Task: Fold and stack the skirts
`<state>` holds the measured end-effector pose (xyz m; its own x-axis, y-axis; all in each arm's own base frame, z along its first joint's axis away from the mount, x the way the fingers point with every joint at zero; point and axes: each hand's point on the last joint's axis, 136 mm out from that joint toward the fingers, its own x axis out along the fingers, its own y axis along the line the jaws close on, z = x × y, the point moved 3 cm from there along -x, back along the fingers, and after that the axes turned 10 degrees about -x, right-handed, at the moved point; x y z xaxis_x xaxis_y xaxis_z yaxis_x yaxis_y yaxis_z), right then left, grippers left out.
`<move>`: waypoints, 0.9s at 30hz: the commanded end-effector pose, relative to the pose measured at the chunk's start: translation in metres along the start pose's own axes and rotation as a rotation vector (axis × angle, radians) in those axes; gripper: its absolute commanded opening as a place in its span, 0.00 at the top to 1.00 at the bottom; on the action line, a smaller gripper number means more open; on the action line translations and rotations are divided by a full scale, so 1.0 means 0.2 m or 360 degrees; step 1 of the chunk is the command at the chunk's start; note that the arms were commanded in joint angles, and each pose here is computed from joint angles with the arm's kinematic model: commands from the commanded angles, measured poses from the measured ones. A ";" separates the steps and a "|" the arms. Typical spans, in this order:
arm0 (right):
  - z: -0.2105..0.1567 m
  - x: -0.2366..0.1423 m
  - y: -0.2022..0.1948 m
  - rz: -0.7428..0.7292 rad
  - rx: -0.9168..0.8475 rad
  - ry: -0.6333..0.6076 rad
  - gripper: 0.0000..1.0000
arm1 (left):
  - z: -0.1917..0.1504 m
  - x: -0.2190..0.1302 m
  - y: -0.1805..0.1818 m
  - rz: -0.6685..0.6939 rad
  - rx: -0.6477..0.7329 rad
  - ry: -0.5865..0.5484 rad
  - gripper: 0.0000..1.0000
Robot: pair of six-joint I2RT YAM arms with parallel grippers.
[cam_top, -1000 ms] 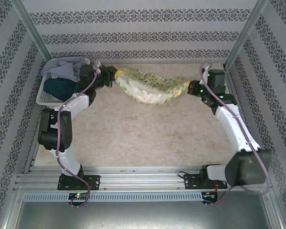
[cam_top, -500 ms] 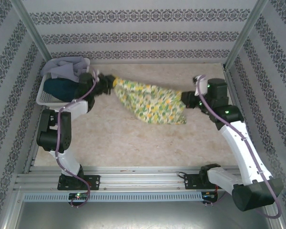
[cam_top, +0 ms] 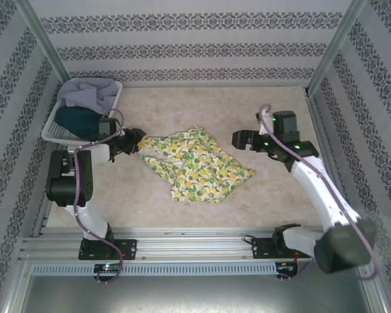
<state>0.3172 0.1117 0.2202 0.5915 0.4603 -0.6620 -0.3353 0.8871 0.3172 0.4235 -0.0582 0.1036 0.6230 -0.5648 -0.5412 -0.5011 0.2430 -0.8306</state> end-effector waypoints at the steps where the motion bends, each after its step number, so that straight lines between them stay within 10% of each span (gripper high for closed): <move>1: -0.11 0.19 -0.09 -0.0194 0.0060 0.0159 0.02 | -0.06 -0.07 -0.06 0.0086 0.0220 0.0026 0.50; 18: -0.08 0.94 0.20 0.0304 -0.0183 0.0454 0.05 | -0.11 -0.04 0.11 0.0393 0.0249 -0.0009 0.38; 27: -0.44 0.78 0.75 0.0803 -0.0525 0.0603 0.05 | -0.04 0.02 0.10 0.0478 0.0323 -0.0015 0.48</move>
<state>0.3283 0.2906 0.0817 0.1173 0.6361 -0.7627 -0.6399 0.6357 0.4318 0.4069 -0.0618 0.0835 0.4883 -0.4553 -0.7445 -0.5467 0.5054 -0.6676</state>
